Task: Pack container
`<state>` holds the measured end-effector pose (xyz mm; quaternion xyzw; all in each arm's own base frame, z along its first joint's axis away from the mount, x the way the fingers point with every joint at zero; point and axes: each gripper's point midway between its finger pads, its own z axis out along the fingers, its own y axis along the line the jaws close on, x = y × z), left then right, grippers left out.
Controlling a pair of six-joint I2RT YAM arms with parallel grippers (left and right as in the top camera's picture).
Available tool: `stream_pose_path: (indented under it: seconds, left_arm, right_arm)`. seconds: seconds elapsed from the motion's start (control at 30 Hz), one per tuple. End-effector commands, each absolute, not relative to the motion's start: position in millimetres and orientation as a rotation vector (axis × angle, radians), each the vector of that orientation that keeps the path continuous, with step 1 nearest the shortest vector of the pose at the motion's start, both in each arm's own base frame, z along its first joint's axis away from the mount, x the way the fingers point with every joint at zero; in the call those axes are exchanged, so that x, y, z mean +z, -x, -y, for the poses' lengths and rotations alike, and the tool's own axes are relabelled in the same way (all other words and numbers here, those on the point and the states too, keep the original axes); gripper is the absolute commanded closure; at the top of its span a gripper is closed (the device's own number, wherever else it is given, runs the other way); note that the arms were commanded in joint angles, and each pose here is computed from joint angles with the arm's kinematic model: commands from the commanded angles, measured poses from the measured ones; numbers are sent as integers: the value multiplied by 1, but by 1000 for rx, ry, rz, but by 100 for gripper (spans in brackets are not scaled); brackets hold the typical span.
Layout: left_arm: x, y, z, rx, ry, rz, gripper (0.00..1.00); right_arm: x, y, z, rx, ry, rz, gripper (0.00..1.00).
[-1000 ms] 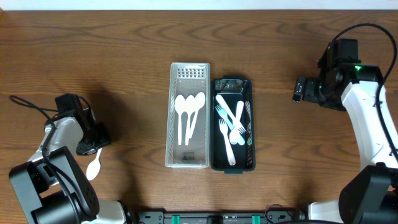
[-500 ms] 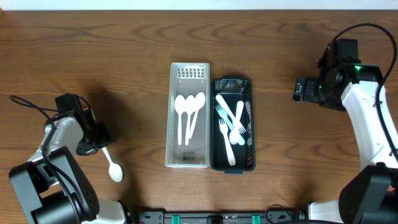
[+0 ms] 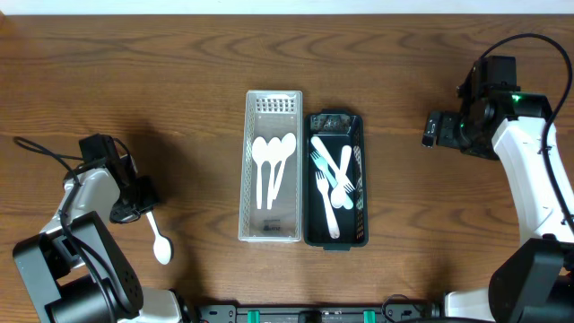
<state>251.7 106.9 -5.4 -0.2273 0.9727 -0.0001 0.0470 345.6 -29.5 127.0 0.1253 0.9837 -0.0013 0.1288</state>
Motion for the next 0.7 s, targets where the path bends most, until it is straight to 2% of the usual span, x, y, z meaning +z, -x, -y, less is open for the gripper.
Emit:
stream_pose_path:
  seconds: [0.0, 0.37, 0.47, 0.67]
  left_arm:
    - [-19, -241, -103, -21, 723, -3017, 94]
    - [-6, -249, -95, -107, 713, -2996, 94]
    - [17, -259, -93, -103, 675, -2980, 94]
    - [97, -287, -77, -63, 505, -2896, 94]
  right_arm:
    - [124, -345, 30, -1, -348, -2871, 1]
    - [124, -345, 30, -1, -348, -2873, 1]
    - [124, -345, 30, -1, -348, -2873, 1]
    - [124, -345, 30, -1, -349, -2873, 1]
